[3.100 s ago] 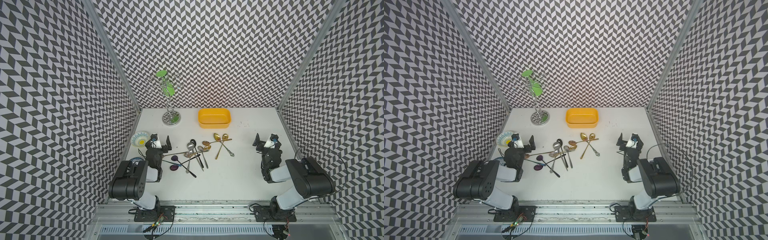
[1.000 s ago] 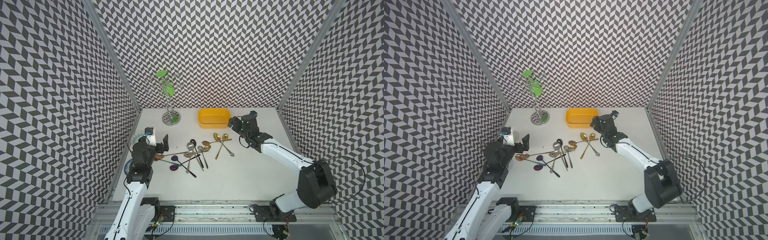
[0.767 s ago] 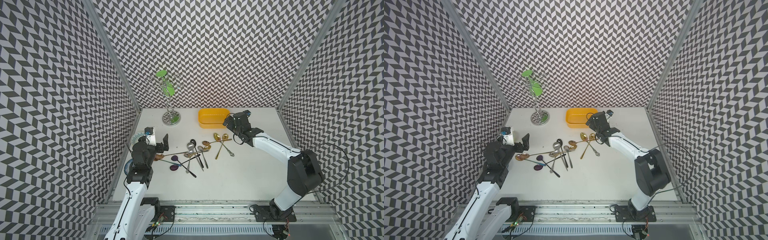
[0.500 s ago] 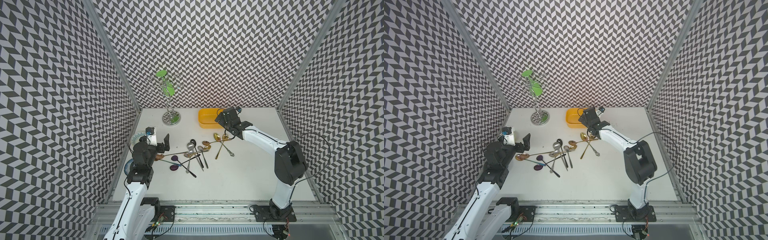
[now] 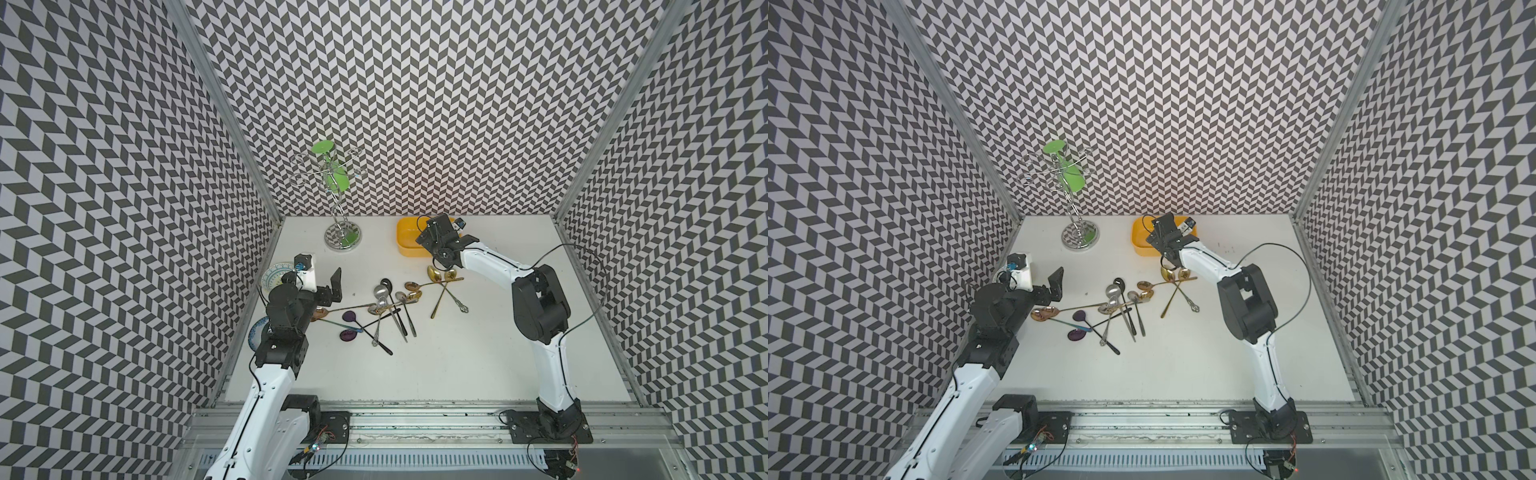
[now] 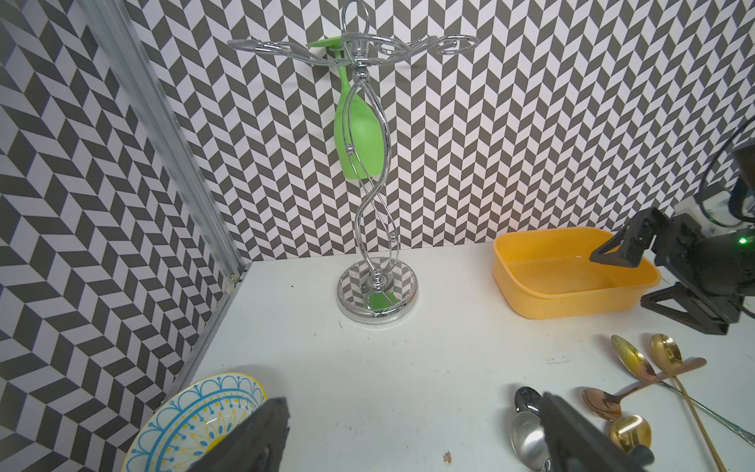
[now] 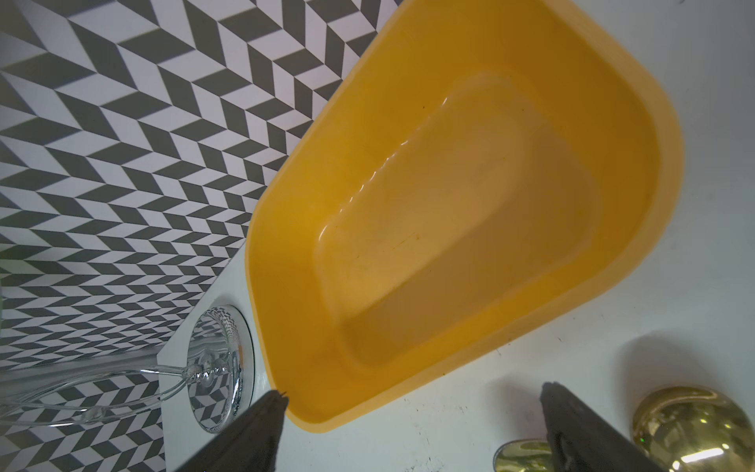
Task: Put the spoon into the storage box
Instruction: Pick up the storage box at the center of the board.
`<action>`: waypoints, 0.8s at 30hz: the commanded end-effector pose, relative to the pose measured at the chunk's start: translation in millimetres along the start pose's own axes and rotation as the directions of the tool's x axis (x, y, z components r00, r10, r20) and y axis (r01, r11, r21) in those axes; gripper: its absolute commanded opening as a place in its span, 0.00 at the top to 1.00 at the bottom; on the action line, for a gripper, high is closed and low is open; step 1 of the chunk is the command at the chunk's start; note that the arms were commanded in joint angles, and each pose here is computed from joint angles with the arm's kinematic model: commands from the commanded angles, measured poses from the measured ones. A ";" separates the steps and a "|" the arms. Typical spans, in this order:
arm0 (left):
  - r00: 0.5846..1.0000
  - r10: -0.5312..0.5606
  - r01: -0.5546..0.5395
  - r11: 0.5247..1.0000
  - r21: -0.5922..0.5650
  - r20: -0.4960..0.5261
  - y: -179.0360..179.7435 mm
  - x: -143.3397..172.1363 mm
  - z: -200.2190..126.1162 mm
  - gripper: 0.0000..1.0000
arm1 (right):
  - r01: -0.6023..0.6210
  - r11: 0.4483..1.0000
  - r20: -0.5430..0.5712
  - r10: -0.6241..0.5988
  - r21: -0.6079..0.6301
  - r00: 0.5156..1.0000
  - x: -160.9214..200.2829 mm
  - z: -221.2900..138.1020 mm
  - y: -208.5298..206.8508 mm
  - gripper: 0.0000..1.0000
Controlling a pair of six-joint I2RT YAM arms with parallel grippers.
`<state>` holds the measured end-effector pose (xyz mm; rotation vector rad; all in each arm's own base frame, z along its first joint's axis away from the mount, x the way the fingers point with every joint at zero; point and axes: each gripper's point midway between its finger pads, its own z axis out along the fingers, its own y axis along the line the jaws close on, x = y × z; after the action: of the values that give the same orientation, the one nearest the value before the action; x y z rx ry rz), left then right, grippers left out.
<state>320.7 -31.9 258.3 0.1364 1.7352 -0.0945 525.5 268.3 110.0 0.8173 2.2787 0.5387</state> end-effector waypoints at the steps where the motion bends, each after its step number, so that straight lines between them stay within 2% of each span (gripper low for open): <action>1: 0.999 0.012 -0.012 1.000 -0.006 0.044 -0.2 -11.2 -4.0 0.00 | -0.036 0.999 -0.014 0.036 0.001 0.999 6.6 10.5 2.6 0.01; 4: 0.999 0.014 -0.014 1.000 -0.001 0.044 -1.4 -10.8 -3.9 0.00 | -0.059 0.998 -0.019 0.059 0.017 0.998 7.5 21.6 -4.2 0.01; 15: 0.999 0.019 -0.019 1.000 0.005 0.051 -4.5 -12.4 -4.8 0.00 | -0.077 0.994 0.016 0.076 0.072 0.997 -1.7 46.3 -25.6 0.15; 19: 0.999 0.019 -0.019 1.000 0.008 0.049 -5.7 -11.4 -4.6 0.00 | -0.084 0.992 0.022 0.082 0.089 0.996 -4.5 49.7 -33.0 0.16; 24: 0.998 0.021 -0.021 1.000 0.001 0.056 -4.2 -14.0 -6.0 0.00 | -0.087 0.993 0.030 0.085 0.085 0.996 -9.3 51.4 -34.7 0.27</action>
<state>318.4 -36.8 262.4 0.1494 1.7206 -0.0983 544.2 249.5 57.9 0.9554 2.2950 0.4800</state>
